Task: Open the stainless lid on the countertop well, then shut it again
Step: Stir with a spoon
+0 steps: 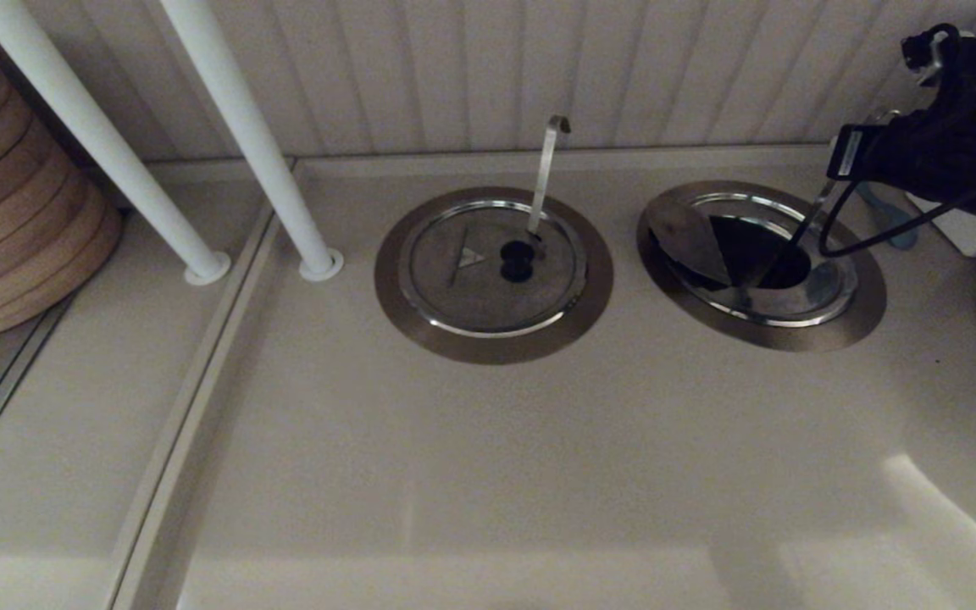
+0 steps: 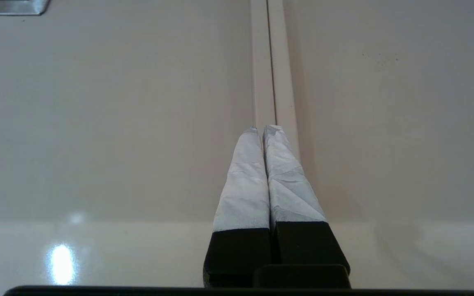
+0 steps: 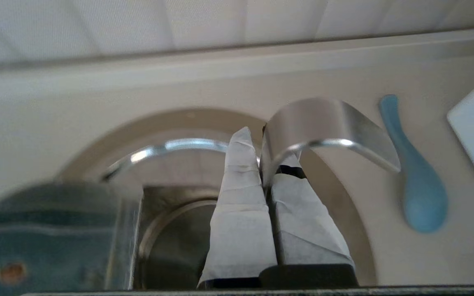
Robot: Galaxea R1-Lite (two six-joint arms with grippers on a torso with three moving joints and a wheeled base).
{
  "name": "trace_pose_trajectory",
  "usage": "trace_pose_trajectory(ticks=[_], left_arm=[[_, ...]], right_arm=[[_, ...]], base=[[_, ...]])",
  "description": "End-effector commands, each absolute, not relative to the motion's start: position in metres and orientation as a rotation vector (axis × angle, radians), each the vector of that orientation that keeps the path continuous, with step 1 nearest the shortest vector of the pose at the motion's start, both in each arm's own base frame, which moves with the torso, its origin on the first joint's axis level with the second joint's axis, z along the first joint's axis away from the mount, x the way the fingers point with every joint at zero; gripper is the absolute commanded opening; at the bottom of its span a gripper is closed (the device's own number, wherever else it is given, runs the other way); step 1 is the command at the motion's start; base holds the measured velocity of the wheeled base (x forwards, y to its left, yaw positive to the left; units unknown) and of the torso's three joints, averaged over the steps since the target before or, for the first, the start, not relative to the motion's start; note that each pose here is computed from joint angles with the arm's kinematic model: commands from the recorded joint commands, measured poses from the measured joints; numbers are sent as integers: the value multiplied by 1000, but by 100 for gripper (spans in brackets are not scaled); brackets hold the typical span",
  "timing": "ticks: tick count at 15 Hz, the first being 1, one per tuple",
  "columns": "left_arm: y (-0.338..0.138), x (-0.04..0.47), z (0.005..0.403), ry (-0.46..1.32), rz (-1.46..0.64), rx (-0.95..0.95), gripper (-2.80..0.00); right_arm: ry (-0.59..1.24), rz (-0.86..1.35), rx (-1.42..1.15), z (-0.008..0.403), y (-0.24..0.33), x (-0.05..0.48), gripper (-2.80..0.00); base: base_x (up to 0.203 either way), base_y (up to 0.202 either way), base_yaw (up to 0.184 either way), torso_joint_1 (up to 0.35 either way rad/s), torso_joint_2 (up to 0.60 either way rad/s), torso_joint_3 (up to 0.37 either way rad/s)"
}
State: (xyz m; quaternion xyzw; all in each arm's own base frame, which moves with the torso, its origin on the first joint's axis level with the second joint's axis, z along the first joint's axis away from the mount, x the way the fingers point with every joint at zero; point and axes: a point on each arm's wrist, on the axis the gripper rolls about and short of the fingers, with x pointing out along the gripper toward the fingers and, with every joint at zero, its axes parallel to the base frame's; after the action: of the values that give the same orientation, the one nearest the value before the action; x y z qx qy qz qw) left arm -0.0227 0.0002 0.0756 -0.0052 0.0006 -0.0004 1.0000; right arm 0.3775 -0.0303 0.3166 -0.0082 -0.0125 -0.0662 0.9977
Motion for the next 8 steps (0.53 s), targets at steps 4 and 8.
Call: trace_pose_trajectory(ticks=[4,8], left_arm=[[0,-23,76,2,0,-11,-280],[0,-23,76,0,0,-11,-280]], right_arm=[[-24,-122,63,309,-30,393,-280],[-28,-125,111,302,-31,411,-280]], base=[[0,0,0,0,0,0],[0,0,0,0,0,0]])
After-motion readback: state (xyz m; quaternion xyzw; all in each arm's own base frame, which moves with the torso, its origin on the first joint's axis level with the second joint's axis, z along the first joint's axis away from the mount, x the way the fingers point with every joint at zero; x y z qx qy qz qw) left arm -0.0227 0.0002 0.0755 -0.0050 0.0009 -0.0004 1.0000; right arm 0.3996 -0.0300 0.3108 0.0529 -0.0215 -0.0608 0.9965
